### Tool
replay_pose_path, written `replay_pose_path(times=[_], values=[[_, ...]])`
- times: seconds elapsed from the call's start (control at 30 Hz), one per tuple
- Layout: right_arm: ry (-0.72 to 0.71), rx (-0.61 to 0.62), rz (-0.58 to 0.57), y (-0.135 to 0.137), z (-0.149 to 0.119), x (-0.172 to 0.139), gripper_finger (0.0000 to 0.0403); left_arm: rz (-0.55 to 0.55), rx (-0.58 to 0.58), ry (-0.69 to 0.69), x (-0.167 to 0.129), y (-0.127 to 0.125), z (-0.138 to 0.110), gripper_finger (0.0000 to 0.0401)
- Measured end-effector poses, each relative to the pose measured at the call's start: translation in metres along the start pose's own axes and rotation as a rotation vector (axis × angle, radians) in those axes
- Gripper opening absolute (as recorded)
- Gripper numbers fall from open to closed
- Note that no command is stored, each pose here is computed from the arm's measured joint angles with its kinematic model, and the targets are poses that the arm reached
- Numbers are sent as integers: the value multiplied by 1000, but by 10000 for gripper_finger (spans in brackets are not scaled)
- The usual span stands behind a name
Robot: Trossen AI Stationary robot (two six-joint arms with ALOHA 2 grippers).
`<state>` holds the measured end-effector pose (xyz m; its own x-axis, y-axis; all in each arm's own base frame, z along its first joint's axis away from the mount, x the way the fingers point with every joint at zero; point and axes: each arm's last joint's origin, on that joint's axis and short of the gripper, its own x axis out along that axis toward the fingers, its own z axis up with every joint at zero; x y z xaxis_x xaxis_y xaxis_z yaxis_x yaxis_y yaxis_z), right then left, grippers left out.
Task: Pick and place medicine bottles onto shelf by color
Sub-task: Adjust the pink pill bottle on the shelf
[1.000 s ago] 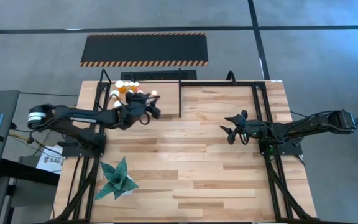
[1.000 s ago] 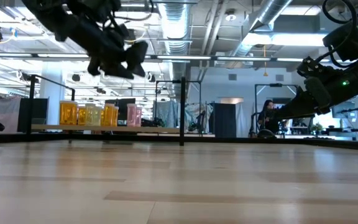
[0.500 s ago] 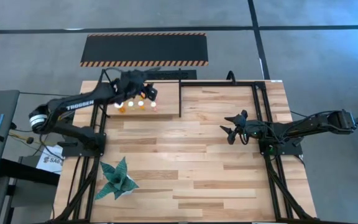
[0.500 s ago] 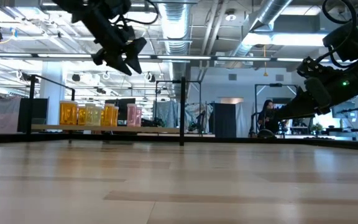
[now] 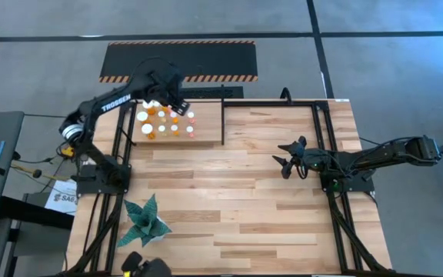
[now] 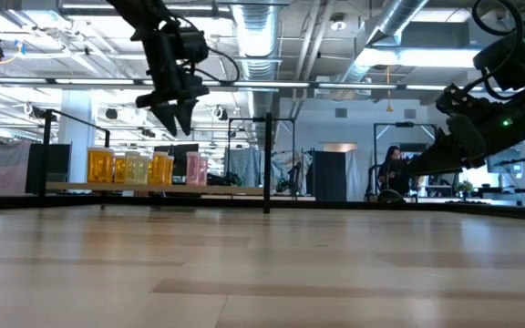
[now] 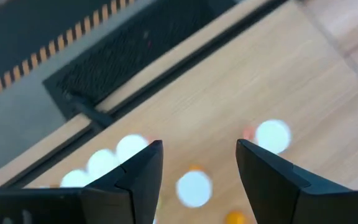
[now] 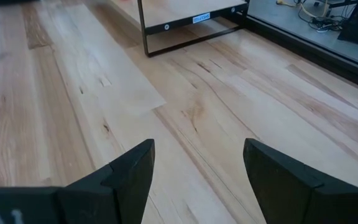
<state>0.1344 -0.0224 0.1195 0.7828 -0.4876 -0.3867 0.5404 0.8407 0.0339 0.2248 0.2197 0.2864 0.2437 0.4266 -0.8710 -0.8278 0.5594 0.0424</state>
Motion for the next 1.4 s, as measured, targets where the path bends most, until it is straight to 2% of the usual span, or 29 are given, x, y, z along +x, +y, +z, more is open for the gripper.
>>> replay_pose_path(times=[0.17, 0.37, 0.57, 0.77, 0.93, 1.13, 1.4], values=[[4, -2, -1, 0, 0, 0, 270, 26, 36, 106, 6, 11, 7, 191], [4, -2, 0, 0, 0, 0, 270, -24, 43, 115, 8, 27, 10, 191], [4, -2, -1, 0, 0, 0, 270, -18, 57, 86, 9, 38, 14, 192], [4, -2, -1, 0, 0, 0, 270, -11, 49, 64, 10, 44, 16, 219], [4, -2, -1, 0, 0, 0, 270, -13, 56, 83, 10, 44, 14, 233], [4, -2, -1, 0, 0, 0, 270, -11, 128, 99, 11, 39, 13, 232], [6, -3, -1, 0, -1, 0, 270, -6, 155, 178, 40, 35, 12, 232]])
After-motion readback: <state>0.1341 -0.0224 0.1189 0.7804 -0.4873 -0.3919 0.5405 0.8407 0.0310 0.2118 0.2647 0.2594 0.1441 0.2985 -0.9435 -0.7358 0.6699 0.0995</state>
